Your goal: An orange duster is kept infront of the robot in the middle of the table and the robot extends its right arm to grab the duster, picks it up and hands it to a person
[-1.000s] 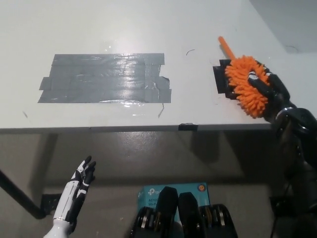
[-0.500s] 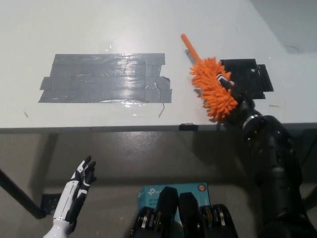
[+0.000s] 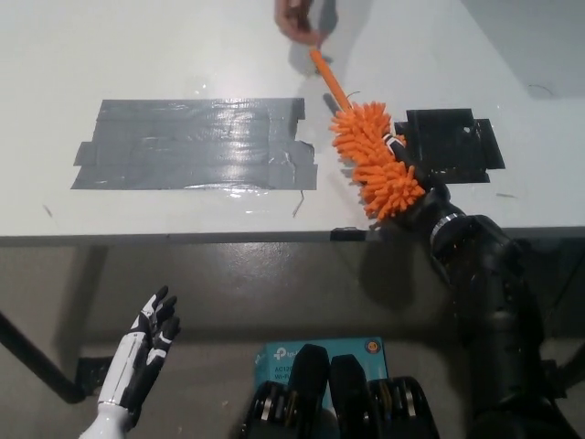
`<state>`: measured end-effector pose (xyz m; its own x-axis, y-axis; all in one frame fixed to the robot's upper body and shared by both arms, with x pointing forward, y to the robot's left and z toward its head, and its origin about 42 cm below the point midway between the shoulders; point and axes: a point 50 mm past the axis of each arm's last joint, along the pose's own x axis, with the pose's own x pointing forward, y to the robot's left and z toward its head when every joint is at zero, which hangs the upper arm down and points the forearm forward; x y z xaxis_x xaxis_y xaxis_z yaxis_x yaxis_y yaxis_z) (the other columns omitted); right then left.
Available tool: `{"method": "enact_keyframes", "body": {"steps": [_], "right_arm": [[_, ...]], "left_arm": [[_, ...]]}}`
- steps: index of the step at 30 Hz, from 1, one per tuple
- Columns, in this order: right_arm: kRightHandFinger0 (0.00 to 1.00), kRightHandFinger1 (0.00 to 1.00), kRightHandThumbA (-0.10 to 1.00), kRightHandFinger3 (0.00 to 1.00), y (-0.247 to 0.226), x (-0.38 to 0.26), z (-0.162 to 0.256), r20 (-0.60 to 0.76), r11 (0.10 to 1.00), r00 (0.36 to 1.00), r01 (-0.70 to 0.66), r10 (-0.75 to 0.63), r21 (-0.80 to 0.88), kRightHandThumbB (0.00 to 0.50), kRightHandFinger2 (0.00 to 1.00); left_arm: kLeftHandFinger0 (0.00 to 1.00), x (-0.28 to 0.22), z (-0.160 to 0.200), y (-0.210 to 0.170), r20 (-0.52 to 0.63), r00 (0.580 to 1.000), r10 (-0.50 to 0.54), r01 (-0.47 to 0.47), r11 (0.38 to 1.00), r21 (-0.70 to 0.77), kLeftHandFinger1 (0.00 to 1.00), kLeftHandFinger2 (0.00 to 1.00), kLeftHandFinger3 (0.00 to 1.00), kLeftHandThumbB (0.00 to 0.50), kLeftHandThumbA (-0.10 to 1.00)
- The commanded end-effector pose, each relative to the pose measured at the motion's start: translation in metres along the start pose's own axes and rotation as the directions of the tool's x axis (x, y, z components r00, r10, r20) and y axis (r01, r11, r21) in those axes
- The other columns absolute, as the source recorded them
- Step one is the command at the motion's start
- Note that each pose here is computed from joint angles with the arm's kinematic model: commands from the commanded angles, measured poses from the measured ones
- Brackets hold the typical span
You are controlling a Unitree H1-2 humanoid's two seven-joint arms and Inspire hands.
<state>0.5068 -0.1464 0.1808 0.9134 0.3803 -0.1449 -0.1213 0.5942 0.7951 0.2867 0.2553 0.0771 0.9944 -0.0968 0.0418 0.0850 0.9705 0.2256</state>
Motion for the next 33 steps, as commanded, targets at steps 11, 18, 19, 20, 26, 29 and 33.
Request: {"method": "enact_keyframes", "body": {"steps": [11, 18, 19, 20, 26, 29, 33], "right_arm": [[0.00, 0.27, -0.10, 0.89, 0.021, 0.013, 0.016, 0.031, 0.995, 0.996, -0.081, 0.079, 0.057, 0.147, 0.60], [0.00, 0.30, -0.10, 1.00, 0.029, 0.015, 0.024, 0.039, 0.994, 0.995, -0.098, 0.096, 0.056, 0.145, 0.65], [0.00, 0.30, -0.10, 1.00, 0.030, 0.016, 0.026, 0.042, 0.994, 0.994, -0.100, 0.098, 0.053, 0.145, 0.65], [0.00, 0.29, -0.10, 1.00, 0.032, 0.016, 0.027, 0.045, 0.993, 0.994, -0.103, 0.101, 0.050, 0.151, 0.65], [0.38, 0.75, -0.03, 1.00, 0.039, 0.014, 0.031, 0.065, 0.984, 0.986, -0.158, 0.153, 0.079, 0.273, 1.00], [1.00, 1.00, 0.25, 1.00, 0.040, 0.009, 0.031, 0.078, 0.956, 0.959, -0.278, 0.271, 0.097, 0.340, 1.00], [1.00, 1.00, 0.67, 1.00, 0.037, 0.005, 0.027, 0.103, 0.935, 0.931, -0.354, 0.349, 0.034, 0.461, 1.00]], "left_arm": [[0.88, 0.005, 0.013, 0.004, 0.052, 0.999, 0.003, -0.003, 1.000, 0.009, 1.00, 1.00, 1.00, 0.116, 0.76], [0.88, 0.007, 0.015, 0.005, 0.063, 0.998, 0.001, -0.002, 1.000, 0.011, 1.00, 1.00, 1.00, 0.107, 0.75], [0.88, 0.008, 0.015, 0.005, 0.063, 0.998, 0.000, -0.001, 1.000, 0.010, 1.00, 1.00, 1.00, 0.106, 0.75], [0.88, 0.009, 0.015, 0.005, 0.064, 0.998, 0.001, -0.001, 1.000, 0.008, 1.00, 1.00, 1.00, 0.105, 0.75], [0.88, 0.010, 0.016, 0.006, 0.061, 0.998, 0.000, 0.000, 1.000, 0.005, 1.00, 1.00, 1.00, 0.111, 0.75], [0.88, 0.012, 0.017, 0.006, 0.061, 0.998, -0.002, 0.001, 1.000, 0.012, 1.00, 1.00, 1.00, 0.110, 0.76], [0.87, 0.012, 0.018, 0.006, 0.065, 0.998, 0.000, -0.001, 1.000, 0.009, 1.00, 1.00, 1.00, 0.103, 0.76]]}}
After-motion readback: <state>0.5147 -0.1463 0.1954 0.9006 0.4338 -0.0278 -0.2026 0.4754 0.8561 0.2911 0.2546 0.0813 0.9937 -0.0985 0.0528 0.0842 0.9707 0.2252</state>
